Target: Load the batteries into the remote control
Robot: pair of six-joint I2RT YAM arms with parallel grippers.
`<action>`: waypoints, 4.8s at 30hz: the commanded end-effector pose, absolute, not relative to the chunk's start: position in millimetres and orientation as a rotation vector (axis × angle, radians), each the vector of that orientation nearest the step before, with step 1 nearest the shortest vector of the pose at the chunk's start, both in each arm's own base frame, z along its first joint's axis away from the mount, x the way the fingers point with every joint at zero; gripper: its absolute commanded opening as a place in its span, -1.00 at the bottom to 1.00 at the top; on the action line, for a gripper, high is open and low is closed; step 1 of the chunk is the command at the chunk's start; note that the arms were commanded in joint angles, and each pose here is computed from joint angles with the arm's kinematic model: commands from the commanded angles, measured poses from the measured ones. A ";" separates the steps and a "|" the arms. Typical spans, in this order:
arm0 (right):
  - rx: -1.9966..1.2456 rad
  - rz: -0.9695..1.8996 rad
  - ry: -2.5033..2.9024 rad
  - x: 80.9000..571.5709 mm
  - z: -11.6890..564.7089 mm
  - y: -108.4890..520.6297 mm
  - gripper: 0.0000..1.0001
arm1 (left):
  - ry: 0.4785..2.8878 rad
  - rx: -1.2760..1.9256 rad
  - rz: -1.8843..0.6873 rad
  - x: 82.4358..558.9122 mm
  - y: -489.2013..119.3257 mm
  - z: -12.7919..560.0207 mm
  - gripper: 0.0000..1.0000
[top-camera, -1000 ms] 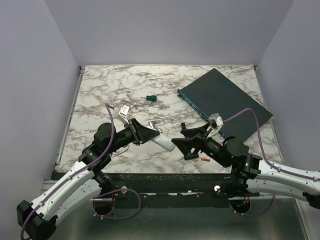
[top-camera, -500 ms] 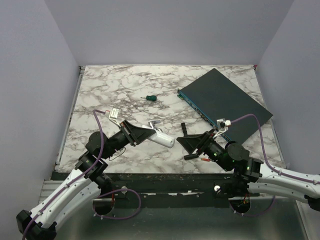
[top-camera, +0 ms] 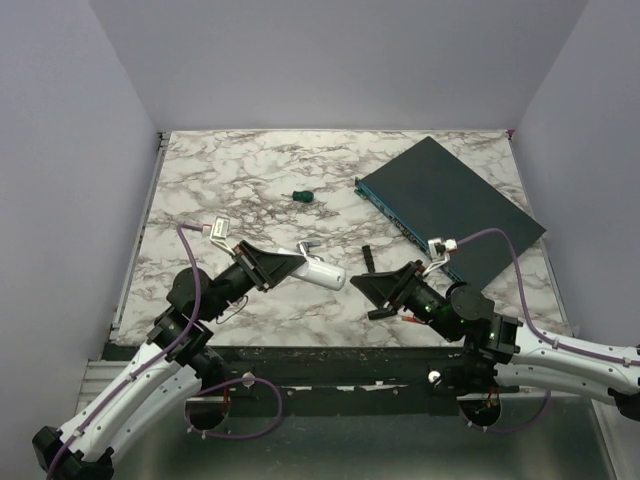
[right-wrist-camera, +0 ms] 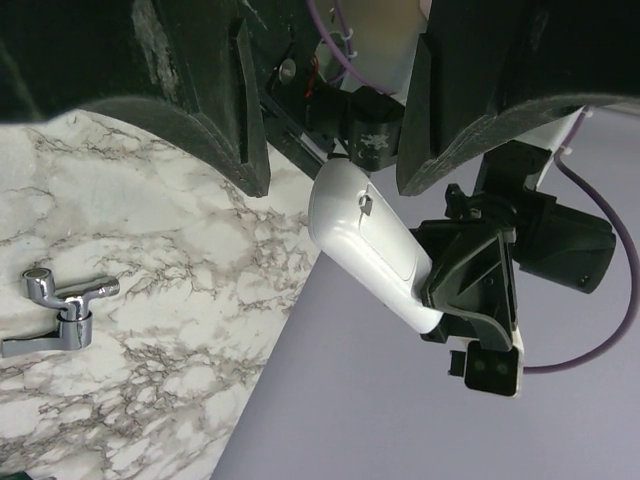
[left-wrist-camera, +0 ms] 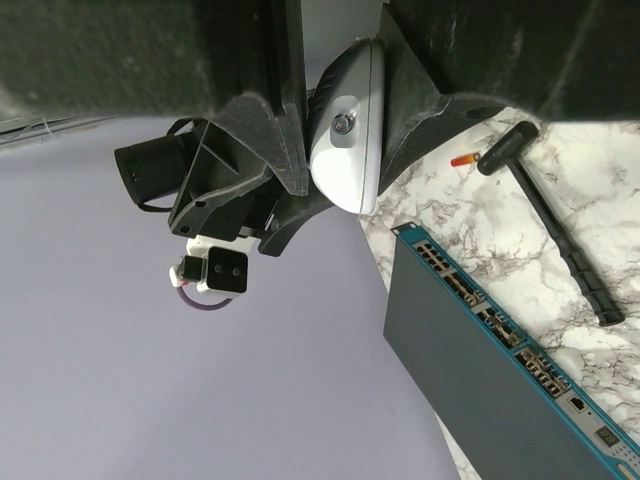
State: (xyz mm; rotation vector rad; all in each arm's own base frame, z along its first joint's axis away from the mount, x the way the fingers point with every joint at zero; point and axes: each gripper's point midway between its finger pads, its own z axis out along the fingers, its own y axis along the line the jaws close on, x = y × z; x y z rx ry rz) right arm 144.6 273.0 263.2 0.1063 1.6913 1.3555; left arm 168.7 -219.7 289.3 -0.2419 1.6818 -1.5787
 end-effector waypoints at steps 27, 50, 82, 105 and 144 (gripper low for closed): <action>0.240 1.502 1.633 144.5 265.1 276.0 -0.06 | 1.666 -0.255 -1.690 166.3 -227.1 297.1 -1.00; 0.241 1.493 1.630 147.8 266.6 281.7 -0.04 | 1.667 -0.243 -1.705 165.2 -229.4 296.4 -1.00; 0.245 1.461 1.623 155.5 259.6 288.9 0.01 | 1.648 -0.237 -1.724 164.6 -228.8 298.2 -1.00; 0.220 1.484 1.600 150.1 263.6 283.8 0.13 | 1.654 -0.265 -1.709 168.6 -225.4 292.1 -1.00; 0.294 1.420 1.662 159.4 238.6 282.3 0.03 | 1.647 -0.257 -1.723 168.3 -224.3 292.4 -1.00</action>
